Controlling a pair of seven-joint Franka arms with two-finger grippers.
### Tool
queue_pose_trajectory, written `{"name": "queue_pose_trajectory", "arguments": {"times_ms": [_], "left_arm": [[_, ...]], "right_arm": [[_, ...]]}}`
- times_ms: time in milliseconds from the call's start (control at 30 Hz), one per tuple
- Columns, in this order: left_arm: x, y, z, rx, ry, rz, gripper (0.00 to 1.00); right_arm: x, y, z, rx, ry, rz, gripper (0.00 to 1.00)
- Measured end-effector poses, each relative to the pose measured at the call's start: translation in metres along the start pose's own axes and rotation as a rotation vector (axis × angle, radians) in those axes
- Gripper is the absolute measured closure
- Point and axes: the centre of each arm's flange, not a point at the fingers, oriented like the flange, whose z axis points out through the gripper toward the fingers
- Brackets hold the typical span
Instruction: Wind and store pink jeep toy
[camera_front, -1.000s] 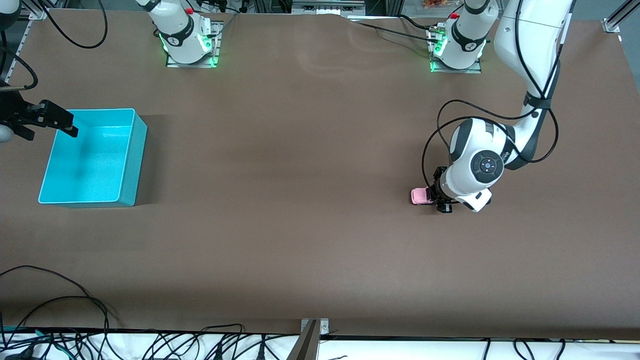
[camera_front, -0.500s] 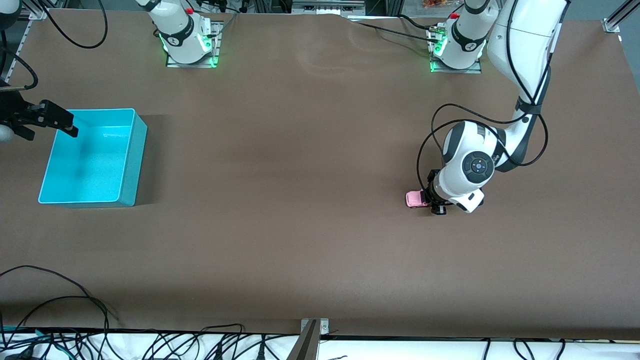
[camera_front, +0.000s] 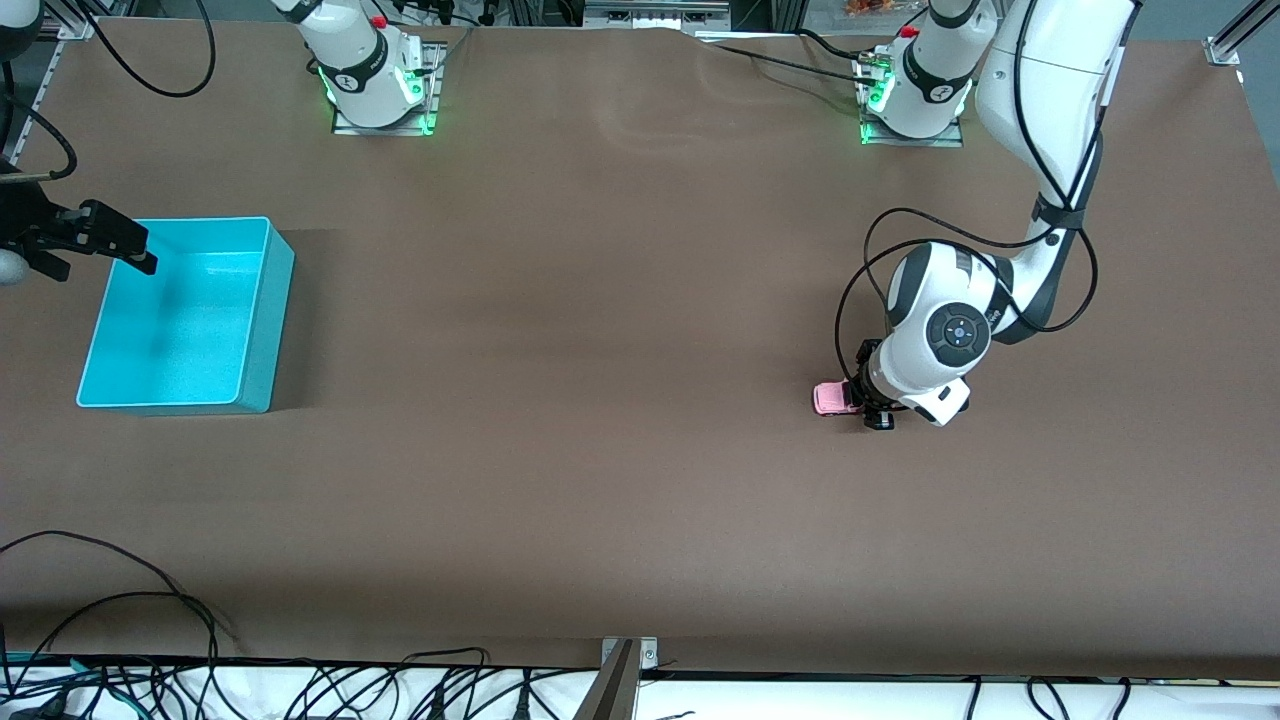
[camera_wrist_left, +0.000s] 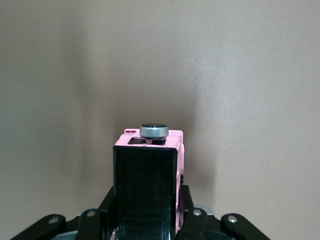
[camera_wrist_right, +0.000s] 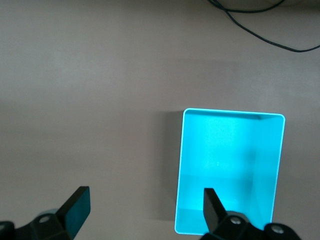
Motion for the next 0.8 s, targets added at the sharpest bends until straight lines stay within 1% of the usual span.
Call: {"name": "queue_pose_trajectory", "arguments": {"times_ms": [200,233,300,500,800], "left_arm": [[0.018,0.004,0.0,0.012,0.002,-0.002,0.49],[0.032,0.006,0.0,0.019,0.002,0.004,0.49],[0.035,0.007,0.0,0.02,0.002,0.006,0.49],[0.05,0.01,0.0,0.026,0.003,0.014,0.49],[0.091,0.016,0.0,0.033,0.006,0.034,0.49]], "right_arm": [[0.0,0.0,0.0,0.0,0.0,0.0,0.0],[0.0,0.0,0.0,0.0,-0.001,0.0,0.0],[0.0,-0.001,0.0,0.0,-0.002,-0.001,0.0],[0.0,-0.006,0.003,0.003,-0.016,-0.01,0.0],[0.005,-0.019,0.011,0.007,-0.033,-0.034,0.0]]}}
